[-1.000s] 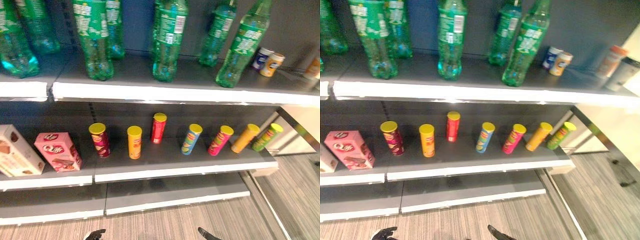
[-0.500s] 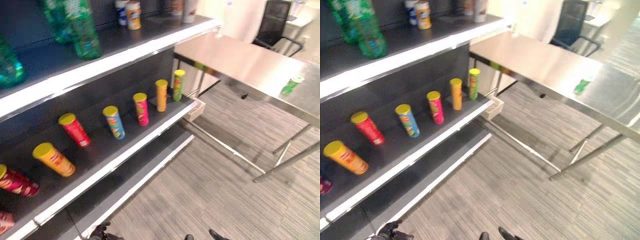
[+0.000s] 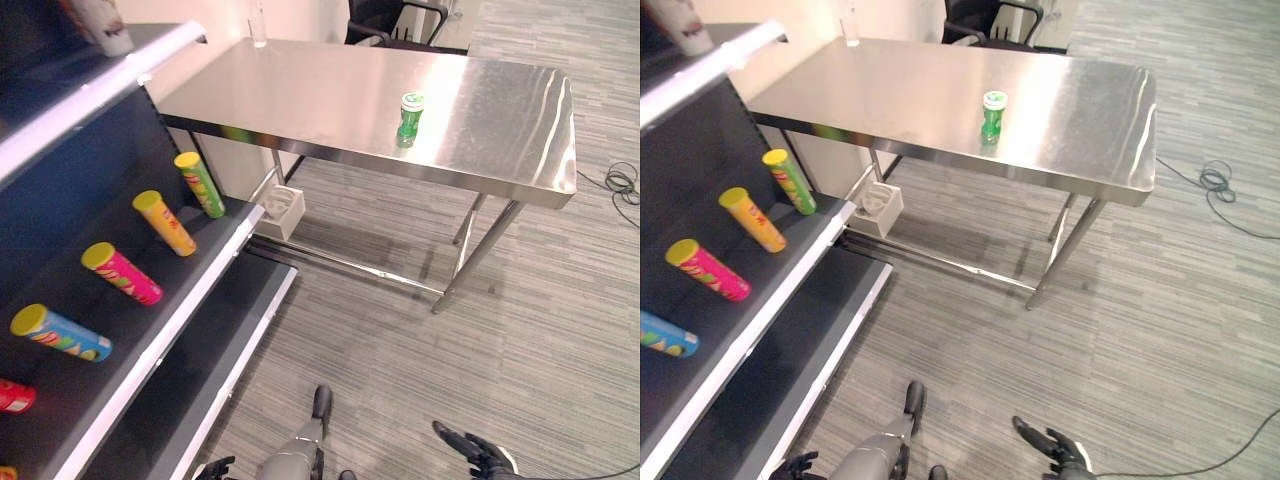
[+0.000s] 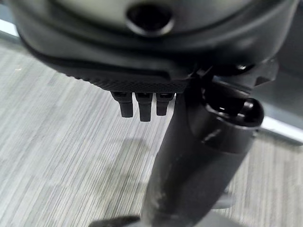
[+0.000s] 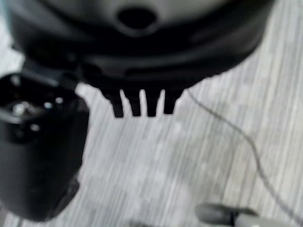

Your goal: Put the goods on the table back onto the shelves and tidy them up.

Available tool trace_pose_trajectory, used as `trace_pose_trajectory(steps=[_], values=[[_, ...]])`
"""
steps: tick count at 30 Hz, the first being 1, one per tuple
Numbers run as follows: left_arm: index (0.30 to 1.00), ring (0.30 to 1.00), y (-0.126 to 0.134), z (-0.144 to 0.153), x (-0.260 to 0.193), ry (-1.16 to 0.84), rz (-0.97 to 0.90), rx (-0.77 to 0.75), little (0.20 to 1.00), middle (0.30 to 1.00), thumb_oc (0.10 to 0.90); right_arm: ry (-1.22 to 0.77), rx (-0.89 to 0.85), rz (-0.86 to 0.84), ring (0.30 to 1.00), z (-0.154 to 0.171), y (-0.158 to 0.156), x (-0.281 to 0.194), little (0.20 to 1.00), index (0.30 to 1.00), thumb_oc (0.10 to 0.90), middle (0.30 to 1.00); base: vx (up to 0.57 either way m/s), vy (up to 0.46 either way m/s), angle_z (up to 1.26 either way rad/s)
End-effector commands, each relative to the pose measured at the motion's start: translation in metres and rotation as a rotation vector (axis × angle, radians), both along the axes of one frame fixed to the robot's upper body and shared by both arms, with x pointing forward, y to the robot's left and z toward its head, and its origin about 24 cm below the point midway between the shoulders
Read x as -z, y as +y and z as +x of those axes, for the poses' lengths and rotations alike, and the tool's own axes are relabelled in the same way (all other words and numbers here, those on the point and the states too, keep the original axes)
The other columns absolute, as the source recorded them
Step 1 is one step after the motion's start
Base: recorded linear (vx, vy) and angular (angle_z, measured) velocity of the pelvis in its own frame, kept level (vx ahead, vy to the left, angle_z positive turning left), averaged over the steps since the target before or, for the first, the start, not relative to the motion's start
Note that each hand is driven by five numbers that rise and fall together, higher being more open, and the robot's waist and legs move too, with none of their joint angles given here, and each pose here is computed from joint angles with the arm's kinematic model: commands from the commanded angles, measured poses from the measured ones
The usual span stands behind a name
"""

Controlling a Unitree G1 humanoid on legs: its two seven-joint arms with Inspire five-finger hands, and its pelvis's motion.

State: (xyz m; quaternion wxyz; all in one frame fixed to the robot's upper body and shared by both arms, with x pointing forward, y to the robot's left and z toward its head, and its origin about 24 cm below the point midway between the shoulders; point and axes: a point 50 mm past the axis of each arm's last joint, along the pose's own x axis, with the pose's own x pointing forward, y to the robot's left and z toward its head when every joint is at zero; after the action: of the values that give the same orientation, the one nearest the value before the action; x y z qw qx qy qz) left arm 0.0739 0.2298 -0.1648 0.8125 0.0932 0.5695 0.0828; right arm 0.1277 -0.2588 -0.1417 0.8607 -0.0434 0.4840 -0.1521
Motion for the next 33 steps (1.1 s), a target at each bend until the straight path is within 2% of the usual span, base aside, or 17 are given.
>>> trace_pose_trajectory(steps=[1,3,7,11,16,19,21,22,29,33], values=[[0.9,0.9,0.012,0.006,-0.005,-0.041,0.034,-0.006,0.9,0.9,0.8,-0.074,-0.017,-0.082,0.9,-0.002,-0.023,-0.013,0.9,0.9,0.8,0.9,0.39,0.206,-0.92],[0.9,0.9,0.015,0.0,-0.005,-0.029,0.042,-0.029,0.9,0.9,0.8,-0.083,-0.063,-0.081,0.9,-0.002,-0.017,-0.013,0.9,0.9,0.8,0.9,0.56,0.292,-1.28],[0.9,0.9,0.026,0.014,-0.011,-0.085,0.062,-0.048,0.9,0.9,0.8,-0.118,-0.148,-0.109,0.9,0.013,-0.015,-0.02,0.9,0.9,0.8,0.9,0.31,0.157,-0.62],[0.9,0.9,0.032,0.031,-0.018,-0.135,0.082,-0.029,0.9,0.9,0.8,-0.125,-0.163,-0.129,0.9,0.019,-0.017,-0.024,0.9,0.9,0.8,0.9,0.15,0.112,-0.12],[0.9,0.9,0.038,0.047,-0.026,-0.19,0.1,-0.026,0.9,0.9,0.8,-0.068,-0.156,-0.13,0.9,0.01,-0.014,-0.016,0.9,0.9,0.8,0.9,0.18,0.067,0.2],[0.9,0.9,0.034,0.057,-0.027,-0.211,0.1,-0.004,0.9,0.9,0.8,-0.013,-0.117,-0.122,0.9,-0.001,-0.017,-0.009,0.9,0.9,0.8,0.9,0.14,-0.083,0.12],[0.9,0.9,0.032,0.055,-0.025,-0.181,0.111,0.03,0.9,0.9,0.8,0.098,-0.069,-0.101,0.9,-0.03,-0.016,0.003,0.9,0.9,0.8,0.9,0.19,-0.113,0.49],[0.9,0.9,0.032,0.055,-0.025,-0.181,0.111,0.03,0.9,0.9,0.8,0.098,-0.069,-0.101,0.9,-0.03,-0.016,0.003,0.9,0.9,0.8,0.9,0.14,-0.063,0.63],[0.9,0.9,0.026,0.041,-0.017,-0.116,0.097,0.045,0.9,0.9,0.8,0.18,-0.01,-0.083,0.9,-0.054,-0.019,0.009,0.9,0.9,0.8,0.9,0.1,-0.08,0.28],[0.9,0.9,0.024,0.026,-0.012,-0.069,0.082,0.039,0.9,0.9,0.8,0.218,0.114,-0.054,0.9,-0.075,-0.023,0.012,0.9,0.9,0.8,0.9,0.12,-0.078,-0.02]])
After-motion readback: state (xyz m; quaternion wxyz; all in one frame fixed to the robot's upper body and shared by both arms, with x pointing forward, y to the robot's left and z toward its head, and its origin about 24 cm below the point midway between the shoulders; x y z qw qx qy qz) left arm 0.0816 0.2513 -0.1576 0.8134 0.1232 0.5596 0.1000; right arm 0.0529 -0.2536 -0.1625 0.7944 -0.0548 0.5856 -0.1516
